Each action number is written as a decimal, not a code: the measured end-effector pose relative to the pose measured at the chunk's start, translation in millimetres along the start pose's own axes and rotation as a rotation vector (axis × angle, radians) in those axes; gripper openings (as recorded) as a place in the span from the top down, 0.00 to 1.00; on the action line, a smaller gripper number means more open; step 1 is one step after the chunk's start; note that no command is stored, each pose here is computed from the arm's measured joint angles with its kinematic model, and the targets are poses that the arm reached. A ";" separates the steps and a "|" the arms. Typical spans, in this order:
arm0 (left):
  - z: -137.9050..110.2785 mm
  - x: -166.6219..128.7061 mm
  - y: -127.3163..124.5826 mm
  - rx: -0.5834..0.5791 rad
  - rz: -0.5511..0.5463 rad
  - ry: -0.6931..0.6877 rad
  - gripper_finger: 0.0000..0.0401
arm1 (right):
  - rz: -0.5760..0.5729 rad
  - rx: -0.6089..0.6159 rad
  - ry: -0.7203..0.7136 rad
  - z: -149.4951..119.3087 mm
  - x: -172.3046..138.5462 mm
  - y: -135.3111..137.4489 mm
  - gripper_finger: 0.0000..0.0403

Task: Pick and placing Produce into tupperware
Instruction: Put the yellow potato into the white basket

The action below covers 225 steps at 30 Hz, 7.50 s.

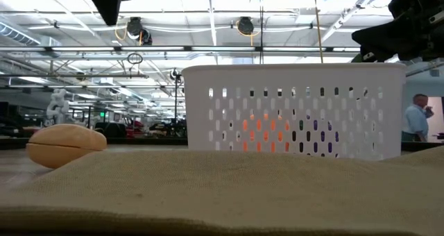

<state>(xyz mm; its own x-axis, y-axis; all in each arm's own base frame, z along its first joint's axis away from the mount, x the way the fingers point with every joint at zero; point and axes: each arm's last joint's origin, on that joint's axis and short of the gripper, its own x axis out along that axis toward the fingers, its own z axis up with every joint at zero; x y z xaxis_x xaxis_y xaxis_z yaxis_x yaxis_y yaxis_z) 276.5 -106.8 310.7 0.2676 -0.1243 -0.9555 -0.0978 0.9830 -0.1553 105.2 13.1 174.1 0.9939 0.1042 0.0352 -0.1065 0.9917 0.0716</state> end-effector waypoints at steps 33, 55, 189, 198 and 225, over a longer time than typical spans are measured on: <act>-27.7 116.6 -4.6 -0.053 -0.050 0.042 0.10 | -0.001 0.004 0.007 -0.6 0.0 -0.1 1.00; -30.4 128.3 -11.2 -0.095 0.020 0.002 0.10 | -0.001 0.004 0.007 -0.7 0.1 -0.1 1.00; -32.7 -102.0 36.8 -0.024 0.320 -0.209 0.56 | -0.002 -0.002 0.029 -2.9 0.0 -0.2 1.00; -30.6 -102.0 35.7 -0.011 0.309 -0.226 0.58 | -0.002 -0.003 0.030 -2.9 0.0 -0.2 1.00; 47.6 -36.6 0.4 0.155 -0.023 -0.333 0.56 | -0.008 -0.004 0.028 -2.8 0.0 -0.4 1.00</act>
<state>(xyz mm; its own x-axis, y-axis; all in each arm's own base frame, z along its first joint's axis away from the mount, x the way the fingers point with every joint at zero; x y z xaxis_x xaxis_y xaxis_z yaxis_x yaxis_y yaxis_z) 312.3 -95.5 357.5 0.5679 -0.1207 -0.8142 0.0514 0.9925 -0.1112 105.3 12.9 171.3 0.9951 0.0986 0.0063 -0.0988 0.9928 0.0675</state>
